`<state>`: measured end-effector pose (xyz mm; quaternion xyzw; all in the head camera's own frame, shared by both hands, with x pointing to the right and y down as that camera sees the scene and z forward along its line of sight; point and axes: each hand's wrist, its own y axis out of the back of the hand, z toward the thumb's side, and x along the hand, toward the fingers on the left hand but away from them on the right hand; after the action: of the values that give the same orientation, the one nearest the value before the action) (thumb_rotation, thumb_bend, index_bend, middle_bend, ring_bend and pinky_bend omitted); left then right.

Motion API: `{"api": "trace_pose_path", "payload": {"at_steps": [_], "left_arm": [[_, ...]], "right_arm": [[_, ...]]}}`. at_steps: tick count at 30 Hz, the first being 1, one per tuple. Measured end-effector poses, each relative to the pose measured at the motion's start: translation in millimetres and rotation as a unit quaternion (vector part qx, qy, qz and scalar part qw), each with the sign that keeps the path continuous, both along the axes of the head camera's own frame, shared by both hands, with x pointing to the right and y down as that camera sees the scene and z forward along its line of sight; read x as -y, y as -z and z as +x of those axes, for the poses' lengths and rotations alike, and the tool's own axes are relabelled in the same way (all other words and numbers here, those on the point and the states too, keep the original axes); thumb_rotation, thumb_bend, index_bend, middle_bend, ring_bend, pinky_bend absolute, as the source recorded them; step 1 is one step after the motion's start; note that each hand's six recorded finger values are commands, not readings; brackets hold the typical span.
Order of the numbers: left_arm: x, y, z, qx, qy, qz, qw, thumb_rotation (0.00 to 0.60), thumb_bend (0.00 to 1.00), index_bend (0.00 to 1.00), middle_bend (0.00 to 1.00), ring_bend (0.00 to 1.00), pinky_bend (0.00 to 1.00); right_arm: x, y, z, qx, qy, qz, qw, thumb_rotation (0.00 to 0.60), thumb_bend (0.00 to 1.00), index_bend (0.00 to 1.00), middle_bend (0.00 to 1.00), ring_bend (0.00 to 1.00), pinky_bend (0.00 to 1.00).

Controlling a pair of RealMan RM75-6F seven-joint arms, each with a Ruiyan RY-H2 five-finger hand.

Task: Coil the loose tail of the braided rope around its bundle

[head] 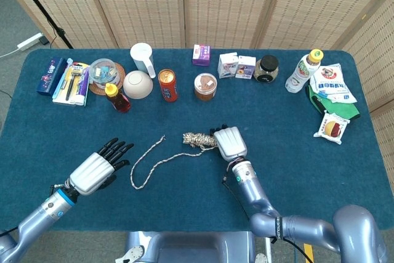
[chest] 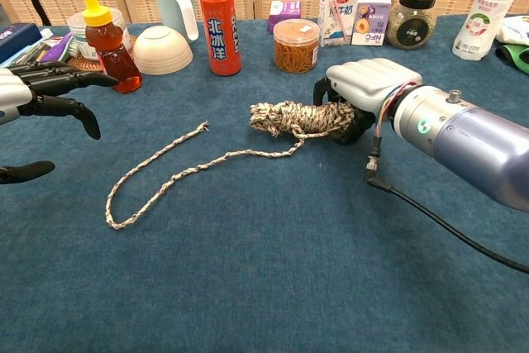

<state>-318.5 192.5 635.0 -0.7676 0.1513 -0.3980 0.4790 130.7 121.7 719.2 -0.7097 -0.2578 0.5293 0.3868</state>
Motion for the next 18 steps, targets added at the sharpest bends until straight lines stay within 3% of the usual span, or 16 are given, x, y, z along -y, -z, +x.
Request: {"api": "trace_pose_path", "payload": {"at_steps": [6, 18], "left_arm": [[4.9, -20.0, -2.4, 0.019, 0.002, -0.006, 0.9998, 0.600, 0.37, 0.33, 0.00, 0.00, 0.00], [-17.4, -53.1, 15.9, 0.043, -0.025, -0.042, 0.9979, 0.600, 0.38, 0.33, 0.00, 0.00, 0.00]], "right_arm": [[0.9, -0.2, 5.3, -0.002, -0.005, 0.002, 1.0000, 0.600, 0.49, 0.63, 0.52, 0.35, 0.58], [4.6, -2.8, 13.8, -0.008, -0.012, 0.002, 0.9999, 0.600, 0.49, 0.63, 0.52, 0.35, 0.58]]}}
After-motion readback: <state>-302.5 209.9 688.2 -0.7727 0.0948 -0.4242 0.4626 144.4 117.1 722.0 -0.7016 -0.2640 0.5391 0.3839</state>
